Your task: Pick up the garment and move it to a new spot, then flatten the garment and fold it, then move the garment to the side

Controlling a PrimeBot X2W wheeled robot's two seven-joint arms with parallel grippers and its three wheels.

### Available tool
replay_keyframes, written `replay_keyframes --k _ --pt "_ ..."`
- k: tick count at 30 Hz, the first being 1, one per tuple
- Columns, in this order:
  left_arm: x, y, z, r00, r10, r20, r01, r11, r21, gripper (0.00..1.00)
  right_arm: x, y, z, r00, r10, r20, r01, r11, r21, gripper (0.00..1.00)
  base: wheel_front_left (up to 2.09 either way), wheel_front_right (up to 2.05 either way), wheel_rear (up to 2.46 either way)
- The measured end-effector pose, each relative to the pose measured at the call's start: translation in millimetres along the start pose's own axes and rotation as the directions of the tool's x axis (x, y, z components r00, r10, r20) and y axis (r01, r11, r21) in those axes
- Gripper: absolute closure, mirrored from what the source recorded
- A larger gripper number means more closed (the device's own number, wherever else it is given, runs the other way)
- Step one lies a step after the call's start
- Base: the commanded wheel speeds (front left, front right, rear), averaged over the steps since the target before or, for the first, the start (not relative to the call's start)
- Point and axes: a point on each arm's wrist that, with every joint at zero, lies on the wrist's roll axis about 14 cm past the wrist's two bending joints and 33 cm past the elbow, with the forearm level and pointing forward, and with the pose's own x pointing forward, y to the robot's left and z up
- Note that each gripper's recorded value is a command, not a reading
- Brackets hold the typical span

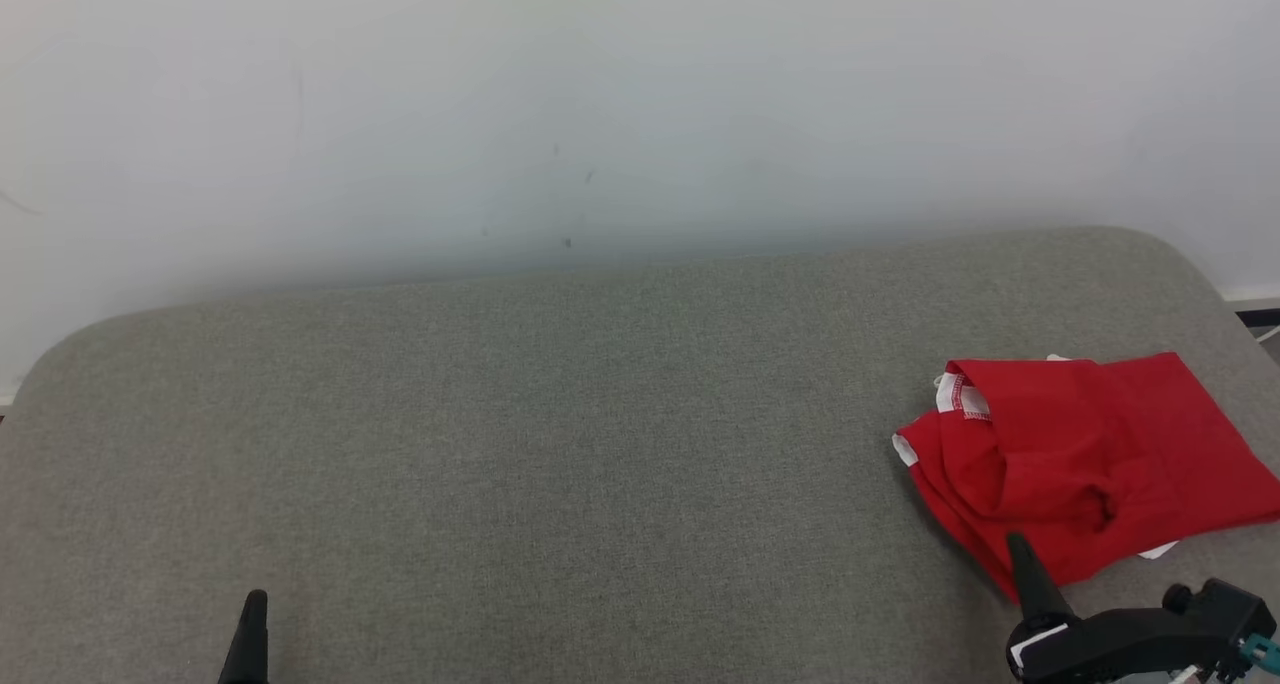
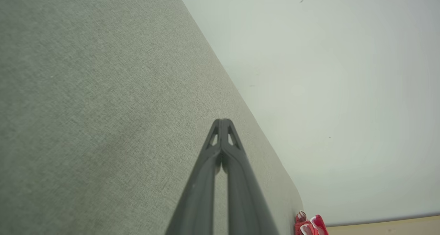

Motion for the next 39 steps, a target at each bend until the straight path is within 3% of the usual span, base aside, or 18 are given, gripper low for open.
replay_keyframes --k 18,39 --pt "8.4 -3.7 2.5 1.0 -0.028 -0.006 0.026 0.972 -0.233 1.0 9.5 2.7 5.1 1.0 0.029 -0.006 -0.026 0.973 0.228 1.0 0.0 0.0 0.0" --pt "20.0 -12.9 11.6 0.996 -0.082 0.027 0.084 0.872 -0.483 1.0 22.5 13.3 19.2 0.995 0.092 0.03 -0.095 0.875 0.476 1.0 0.0 0.0 0.0"
